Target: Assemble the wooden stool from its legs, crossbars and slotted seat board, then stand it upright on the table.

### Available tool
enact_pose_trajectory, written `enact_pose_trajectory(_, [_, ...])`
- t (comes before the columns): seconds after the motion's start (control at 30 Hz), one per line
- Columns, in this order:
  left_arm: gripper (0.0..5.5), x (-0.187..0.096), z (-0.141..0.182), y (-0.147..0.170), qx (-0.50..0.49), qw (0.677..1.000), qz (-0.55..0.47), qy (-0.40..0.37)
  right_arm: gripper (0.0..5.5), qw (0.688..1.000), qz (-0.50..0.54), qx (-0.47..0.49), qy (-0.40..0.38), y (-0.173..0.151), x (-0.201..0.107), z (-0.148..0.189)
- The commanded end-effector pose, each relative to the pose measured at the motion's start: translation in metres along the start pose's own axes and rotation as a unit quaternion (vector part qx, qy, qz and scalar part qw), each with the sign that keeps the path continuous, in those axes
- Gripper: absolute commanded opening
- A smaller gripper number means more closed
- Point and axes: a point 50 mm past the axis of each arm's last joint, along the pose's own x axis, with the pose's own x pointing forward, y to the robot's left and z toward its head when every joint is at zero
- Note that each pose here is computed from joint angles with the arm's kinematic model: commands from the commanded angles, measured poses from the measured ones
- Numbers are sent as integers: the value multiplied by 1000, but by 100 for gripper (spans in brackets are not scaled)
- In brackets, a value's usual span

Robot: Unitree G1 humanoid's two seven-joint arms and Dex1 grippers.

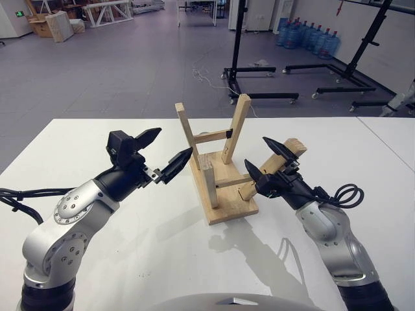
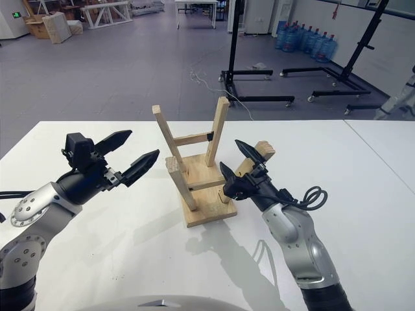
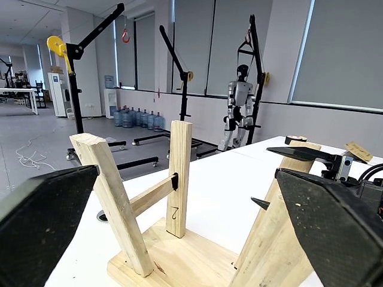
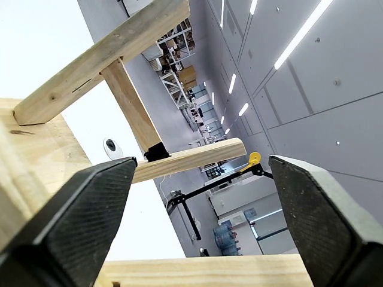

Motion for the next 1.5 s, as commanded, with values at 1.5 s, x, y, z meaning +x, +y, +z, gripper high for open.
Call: enact_pose_trajectory(1.5, [540,20,5,-33,-7,981,-187,-52,408,885,-228,402,-65,-140,56,-74])
